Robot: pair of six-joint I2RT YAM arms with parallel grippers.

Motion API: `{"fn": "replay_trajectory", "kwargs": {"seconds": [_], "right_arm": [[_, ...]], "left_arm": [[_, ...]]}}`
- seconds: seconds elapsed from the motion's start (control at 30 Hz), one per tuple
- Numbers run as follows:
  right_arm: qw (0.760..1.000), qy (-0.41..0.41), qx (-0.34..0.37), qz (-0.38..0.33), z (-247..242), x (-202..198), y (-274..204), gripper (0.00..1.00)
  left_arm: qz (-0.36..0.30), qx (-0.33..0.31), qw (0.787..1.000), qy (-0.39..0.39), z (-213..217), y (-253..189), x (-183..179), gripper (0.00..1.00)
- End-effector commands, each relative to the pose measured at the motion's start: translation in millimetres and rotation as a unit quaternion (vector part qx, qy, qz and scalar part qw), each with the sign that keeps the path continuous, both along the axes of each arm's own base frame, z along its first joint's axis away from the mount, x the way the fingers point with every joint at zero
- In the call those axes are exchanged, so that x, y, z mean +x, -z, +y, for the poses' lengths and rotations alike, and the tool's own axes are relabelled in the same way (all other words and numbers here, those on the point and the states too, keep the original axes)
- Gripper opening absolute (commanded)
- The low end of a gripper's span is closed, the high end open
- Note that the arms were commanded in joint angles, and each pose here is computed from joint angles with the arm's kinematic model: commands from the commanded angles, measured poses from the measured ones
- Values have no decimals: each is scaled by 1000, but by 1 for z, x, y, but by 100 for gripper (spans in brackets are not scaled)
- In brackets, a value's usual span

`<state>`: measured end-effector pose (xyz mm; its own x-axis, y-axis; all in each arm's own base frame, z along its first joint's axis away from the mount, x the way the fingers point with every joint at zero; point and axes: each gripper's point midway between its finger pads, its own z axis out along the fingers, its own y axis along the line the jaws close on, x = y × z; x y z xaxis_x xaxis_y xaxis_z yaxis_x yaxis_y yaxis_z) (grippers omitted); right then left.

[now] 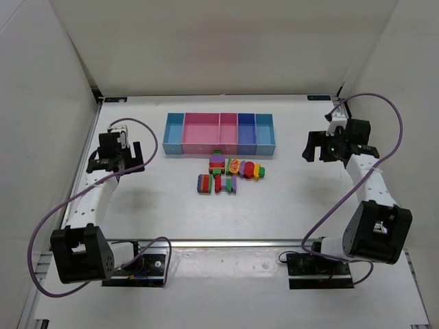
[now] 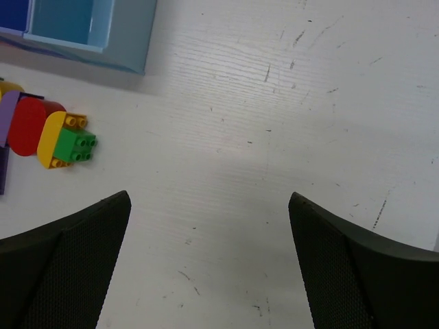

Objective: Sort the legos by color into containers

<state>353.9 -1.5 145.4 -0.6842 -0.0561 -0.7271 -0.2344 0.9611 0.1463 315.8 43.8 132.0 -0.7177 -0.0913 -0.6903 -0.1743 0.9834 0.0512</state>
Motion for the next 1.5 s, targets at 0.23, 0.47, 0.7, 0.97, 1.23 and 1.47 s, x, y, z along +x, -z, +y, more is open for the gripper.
{"fn": "replay_trajectory", "kwargs": {"seconds": [0.23,0.47,0.7,0.97,1.23,1.47], "right_arm": [[996,-84,25,-18,23,-13,-14,99],[975,-210,68,-25,63,-35,-16,97],[923,-385,16,-15,133,-77,8,78],[872,-487,-34,-41,173,-78,36,61],[841,-535,-62,-45,168,-50,55,53],[837,-540,-78,-46,164,-26,66,57]], "left_arm": [[-17,-14,1000,-5,2,-6,3,99],[-10,-35,996,84,-20,-6,-1,99],[-41,-51,985,160,-41,-23,-4,99],[-36,-47,984,168,-41,-27,0,100],[-24,-46,982,184,-42,-23,5,99],[-15,-51,981,186,-43,-18,9,99]]}}
